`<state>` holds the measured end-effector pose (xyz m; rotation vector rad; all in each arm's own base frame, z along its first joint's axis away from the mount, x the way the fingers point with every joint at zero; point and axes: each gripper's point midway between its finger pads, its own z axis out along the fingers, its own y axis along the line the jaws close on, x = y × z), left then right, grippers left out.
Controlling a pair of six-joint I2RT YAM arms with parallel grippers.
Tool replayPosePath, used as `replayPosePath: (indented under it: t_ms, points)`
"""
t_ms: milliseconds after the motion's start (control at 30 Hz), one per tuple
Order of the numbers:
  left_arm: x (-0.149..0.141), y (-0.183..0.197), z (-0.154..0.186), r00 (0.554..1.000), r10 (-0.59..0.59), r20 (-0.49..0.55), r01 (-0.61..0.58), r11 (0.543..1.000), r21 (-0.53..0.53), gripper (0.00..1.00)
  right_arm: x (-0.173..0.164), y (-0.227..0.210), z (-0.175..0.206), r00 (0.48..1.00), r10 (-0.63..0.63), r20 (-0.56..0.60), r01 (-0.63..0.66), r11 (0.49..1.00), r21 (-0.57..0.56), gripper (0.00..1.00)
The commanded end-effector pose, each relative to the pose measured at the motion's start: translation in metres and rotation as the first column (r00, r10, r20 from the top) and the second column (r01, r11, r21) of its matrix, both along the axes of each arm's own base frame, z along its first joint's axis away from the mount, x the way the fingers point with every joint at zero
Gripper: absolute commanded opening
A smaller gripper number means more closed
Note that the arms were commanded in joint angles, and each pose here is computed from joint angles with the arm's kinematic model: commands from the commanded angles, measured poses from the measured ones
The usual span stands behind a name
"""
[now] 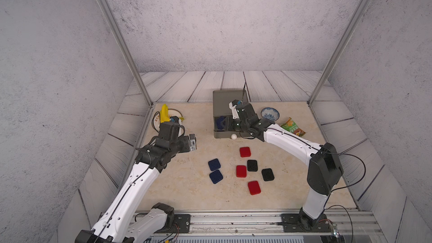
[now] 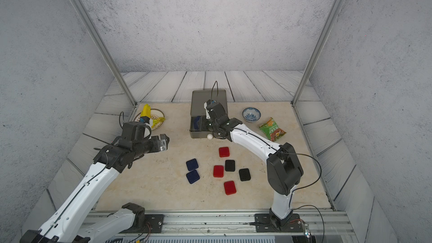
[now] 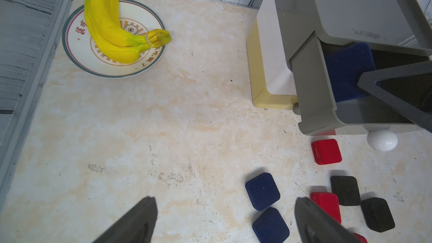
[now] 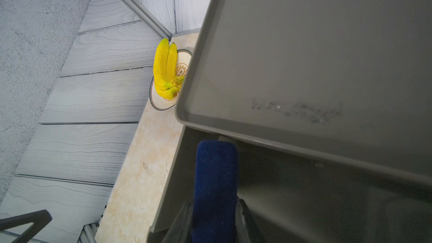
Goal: Place the brooch boxes into the drawer by color
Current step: Place the brooch box in the drawer, then adjust the brooch box in the drawer.
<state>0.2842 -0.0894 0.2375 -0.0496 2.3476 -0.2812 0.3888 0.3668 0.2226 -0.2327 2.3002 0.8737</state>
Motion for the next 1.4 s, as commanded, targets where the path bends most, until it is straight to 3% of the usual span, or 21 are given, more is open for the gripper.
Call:
replayPosePath:
  t_ms: [0,133,400,567,733,900,1067,1367]
  points:
    - [-0.001,0.001,-0.001,1.0,0.007,-0.004,-0.007,1.0,-0.014,0.98,0.003,-0.002,0.0,1.0,-0.007,0.013,0.008,0.999,-0.048,0.44]
    - [-0.001,0.001,-0.003,1.0,0.006,-0.013,-0.006,1.0,-0.012,0.98,0.004,-0.009,0.002,0.999,-0.017,0.032,0.02,0.996,-0.082,0.59]
    - [-0.002,-0.001,-0.002,1.0,-0.005,-0.026,0.004,1.0,-0.017,0.98,0.001,-0.029,0.022,0.994,-0.02,0.107,0.038,0.984,-0.172,0.61]
    - [-0.005,0.01,-0.012,0.998,0.044,-0.049,-0.042,0.999,0.03,0.98,-0.005,-0.042,0.029,0.99,-0.013,0.14,0.042,0.978,-0.204,0.48]
    - [-0.011,0.001,-0.04,0.987,0.0,-0.162,0.005,1.0,0.031,0.98,-0.008,-0.053,0.025,0.988,-0.033,0.154,0.07,0.969,-0.238,0.34]
    - [-0.014,-0.014,-0.066,0.962,-0.066,-0.266,0.069,0.998,0.002,0.98,0.0,-0.065,0.022,0.984,-0.039,0.175,0.095,0.941,-0.325,0.02]
    - [-0.016,-0.025,-0.082,0.944,-0.104,-0.314,0.099,0.995,-0.03,0.99,0.009,-0.07,0.004,0.991,-0.022,0.129,0.073,0.913,-0.403,0.0]
    - [-0.019,-0.04,-0.101,0.903,-0.162,-0.398,0.151,0.987,-0.059,0.99,0.023,-0.065,-0.017,0.995,-0.002,0.103,0.046,0.902,-0.428,0.0]
